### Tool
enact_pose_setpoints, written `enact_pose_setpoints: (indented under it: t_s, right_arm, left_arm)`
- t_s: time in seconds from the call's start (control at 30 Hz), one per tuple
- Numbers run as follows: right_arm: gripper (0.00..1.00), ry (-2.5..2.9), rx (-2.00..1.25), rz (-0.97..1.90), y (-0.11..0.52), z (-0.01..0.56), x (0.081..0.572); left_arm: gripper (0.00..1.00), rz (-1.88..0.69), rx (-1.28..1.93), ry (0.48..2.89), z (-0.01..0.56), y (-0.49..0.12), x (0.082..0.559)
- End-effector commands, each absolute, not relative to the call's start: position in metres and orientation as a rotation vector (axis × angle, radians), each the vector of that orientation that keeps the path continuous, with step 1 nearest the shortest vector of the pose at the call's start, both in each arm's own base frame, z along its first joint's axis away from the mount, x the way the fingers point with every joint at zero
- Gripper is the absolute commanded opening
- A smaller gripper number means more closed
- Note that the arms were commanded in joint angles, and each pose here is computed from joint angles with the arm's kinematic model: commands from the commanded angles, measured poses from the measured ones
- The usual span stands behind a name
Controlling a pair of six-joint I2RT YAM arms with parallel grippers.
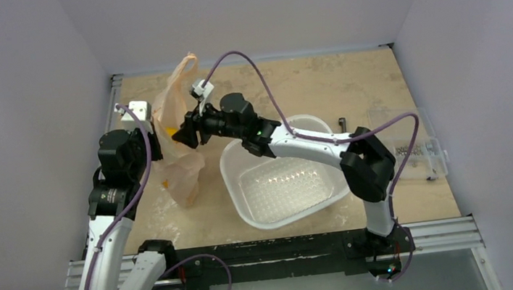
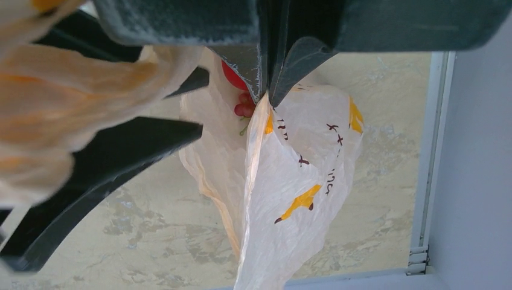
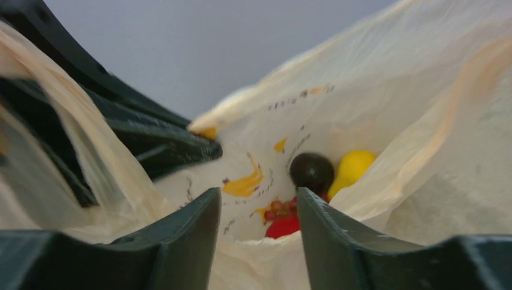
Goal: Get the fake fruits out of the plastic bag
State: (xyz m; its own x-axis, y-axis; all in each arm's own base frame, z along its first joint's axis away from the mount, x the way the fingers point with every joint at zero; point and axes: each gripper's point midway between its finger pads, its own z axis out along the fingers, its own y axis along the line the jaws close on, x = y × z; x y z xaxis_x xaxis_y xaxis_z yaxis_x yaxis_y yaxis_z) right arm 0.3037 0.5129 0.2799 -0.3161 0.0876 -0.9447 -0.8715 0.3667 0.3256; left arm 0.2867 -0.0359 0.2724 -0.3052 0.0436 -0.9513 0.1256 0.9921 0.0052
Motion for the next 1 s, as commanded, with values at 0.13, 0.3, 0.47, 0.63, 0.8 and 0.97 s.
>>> enact_pose_setpoints:
  t_s: [0.13, 0.3, 0.47, 0.63, 0.8, 0.97]
  right_arm:
    - [0.41, 1.469, -0.82, 1.282, 0.528, 0.257, 0.214]
    - [0.39, 1.523, -0.895, 1.054, 0.534, 0.189, 0.17]
    - [0.37, 1.534, -0.936, 0.852, 0.522, 0.164, 0.181]
    - [0.41, 1.482, -0.936, 0.818, 0.512, 0.209, 0.182]
    - [0.42, 1.453, -0.832, 0.803, 0.493, 0.265, 0.189]
    - [0.43, 1.454, -0.808, 0.667, 0.491, 0.276, 0.214]
  left_arm:
    - [0.0, -0.057, 0.054, 1.798, 0.292, -0.028, 0.293]
    - [0.0, -0.102, -0.041, 1.888, 0.286, -0.029, 0.29]
    - [0.01, -0.11, -0.129, 1.96, 0.271, -0.024, 0.274]
    - [0.0, -0.172, -0.009, 1.944, 0.271, -0.039, 0.27]
    - [0.0, -0.203, 0.113, 1.895, 0.275, -0.05, 0.266]
    - [0.0, -0.239, 0.197, 1.805, 0.285, -0.059, 0.258]
